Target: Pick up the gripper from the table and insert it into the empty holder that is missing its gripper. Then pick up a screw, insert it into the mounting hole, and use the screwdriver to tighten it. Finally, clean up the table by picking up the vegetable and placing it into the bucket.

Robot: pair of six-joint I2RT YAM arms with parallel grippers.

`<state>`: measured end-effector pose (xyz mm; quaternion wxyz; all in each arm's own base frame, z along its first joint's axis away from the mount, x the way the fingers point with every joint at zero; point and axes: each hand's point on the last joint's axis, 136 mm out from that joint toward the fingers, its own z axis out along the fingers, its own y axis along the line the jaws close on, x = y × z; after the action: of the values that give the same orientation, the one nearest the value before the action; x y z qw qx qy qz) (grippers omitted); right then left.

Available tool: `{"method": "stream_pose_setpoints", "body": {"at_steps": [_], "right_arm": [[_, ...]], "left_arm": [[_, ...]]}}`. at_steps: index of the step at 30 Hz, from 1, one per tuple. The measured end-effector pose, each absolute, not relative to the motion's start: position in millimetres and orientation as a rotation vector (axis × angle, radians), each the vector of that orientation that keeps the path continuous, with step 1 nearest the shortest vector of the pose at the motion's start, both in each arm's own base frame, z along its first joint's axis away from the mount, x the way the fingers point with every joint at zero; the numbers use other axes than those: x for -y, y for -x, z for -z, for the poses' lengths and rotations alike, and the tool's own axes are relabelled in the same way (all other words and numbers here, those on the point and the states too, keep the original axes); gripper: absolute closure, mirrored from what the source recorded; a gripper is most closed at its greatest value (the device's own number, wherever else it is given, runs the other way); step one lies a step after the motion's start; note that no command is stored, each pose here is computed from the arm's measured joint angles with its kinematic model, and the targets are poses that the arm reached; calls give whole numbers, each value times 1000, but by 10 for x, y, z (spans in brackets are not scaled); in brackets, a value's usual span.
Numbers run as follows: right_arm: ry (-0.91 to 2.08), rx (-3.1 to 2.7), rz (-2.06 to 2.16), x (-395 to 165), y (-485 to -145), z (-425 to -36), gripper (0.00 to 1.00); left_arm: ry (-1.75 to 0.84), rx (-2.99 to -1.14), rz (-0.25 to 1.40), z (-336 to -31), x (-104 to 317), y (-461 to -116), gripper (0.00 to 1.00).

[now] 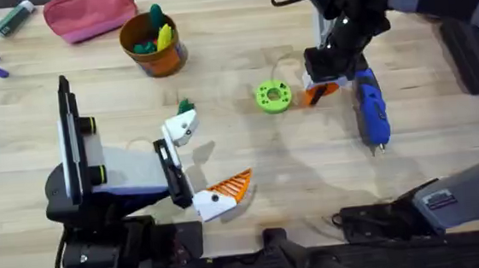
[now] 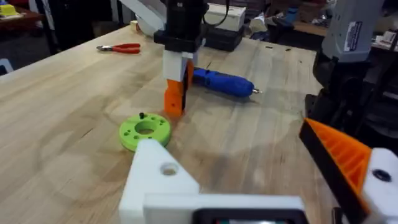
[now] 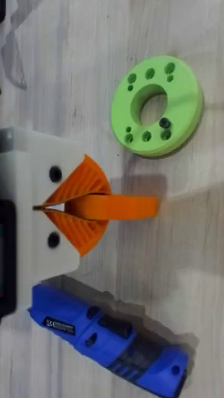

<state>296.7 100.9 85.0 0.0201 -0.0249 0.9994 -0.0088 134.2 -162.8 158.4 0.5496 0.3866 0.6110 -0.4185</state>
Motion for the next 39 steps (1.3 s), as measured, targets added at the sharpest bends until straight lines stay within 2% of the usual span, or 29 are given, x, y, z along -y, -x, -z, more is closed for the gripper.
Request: {"method": "stream_pose_setpoints", "body": {"at_steps": [9,17,21,29,33,39], "right_arm": [[53,-3090,-22,-1043,-2925,-952,987],[-40,-2834,-168,-1008,-2793,-1793,987],[-63,-2732,-228,-1013,-2696,-2087,987],[94,-2438,-479,-1605,-2774,-2553,987],[155,-2324,-602,-1833,-2778,-2609,987],[164,-2287,-684,-1890,-2773,-2493,987]], "left_arm": [[-915,-1447,991,-1584,1628,-1342,16],[-915,-1447,991,-1583,1628,-1342,15],[-915,-1447,991,-1583,1628,-1342,14],[-915,-1447,991,-1584,1628,-1342,14],[-915,-1447,991,-1584,1628,-1342,15],[-916,-1447,991,-1583,1629,-1341,15]]}}
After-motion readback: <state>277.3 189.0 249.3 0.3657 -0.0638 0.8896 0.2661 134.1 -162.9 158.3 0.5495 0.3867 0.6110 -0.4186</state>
